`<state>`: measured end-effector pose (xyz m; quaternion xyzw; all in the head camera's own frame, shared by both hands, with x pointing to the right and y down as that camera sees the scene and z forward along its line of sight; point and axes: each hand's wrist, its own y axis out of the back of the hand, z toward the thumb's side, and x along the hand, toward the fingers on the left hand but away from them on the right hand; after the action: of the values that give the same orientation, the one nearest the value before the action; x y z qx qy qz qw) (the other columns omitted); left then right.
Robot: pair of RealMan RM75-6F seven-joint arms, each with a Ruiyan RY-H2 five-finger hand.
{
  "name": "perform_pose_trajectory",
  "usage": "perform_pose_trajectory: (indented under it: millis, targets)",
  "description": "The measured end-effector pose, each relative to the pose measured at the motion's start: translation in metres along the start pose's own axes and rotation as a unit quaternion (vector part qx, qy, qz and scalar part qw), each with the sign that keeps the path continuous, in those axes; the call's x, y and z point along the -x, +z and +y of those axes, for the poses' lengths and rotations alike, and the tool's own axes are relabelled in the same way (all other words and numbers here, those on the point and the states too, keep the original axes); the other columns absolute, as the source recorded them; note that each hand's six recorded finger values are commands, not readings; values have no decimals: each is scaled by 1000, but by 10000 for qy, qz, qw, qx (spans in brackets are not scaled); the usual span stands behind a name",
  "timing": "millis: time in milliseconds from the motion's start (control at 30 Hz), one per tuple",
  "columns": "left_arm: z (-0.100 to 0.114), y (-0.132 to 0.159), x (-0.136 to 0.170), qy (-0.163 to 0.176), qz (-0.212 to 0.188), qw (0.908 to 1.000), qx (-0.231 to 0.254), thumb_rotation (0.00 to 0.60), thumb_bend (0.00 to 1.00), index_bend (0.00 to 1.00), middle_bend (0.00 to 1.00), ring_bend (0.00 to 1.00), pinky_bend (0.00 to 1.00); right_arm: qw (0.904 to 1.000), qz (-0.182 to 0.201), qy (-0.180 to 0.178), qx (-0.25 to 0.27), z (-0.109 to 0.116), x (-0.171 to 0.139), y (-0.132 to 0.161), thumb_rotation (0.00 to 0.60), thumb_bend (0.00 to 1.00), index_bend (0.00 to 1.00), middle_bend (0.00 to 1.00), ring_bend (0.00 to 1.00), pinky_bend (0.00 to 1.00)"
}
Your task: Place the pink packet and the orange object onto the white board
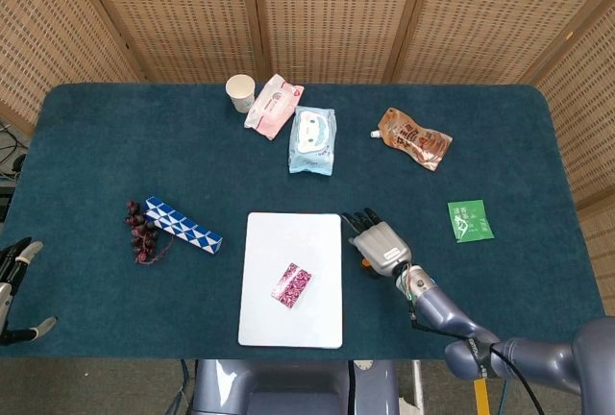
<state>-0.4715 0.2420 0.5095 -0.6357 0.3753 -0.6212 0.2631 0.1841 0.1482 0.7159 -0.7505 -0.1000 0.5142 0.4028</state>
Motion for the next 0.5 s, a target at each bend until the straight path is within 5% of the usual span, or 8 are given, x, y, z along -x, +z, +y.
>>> perform_pose_trajectory:
  millis: [500]
  targets:
    - [1, 0, 0, 20, 13, 10000, -8, 600, 0, 0, 0, 0, 0, 9989, -195, 315, 277, -8, 3, -3, 600, 311, 445, 0, 0, 1]
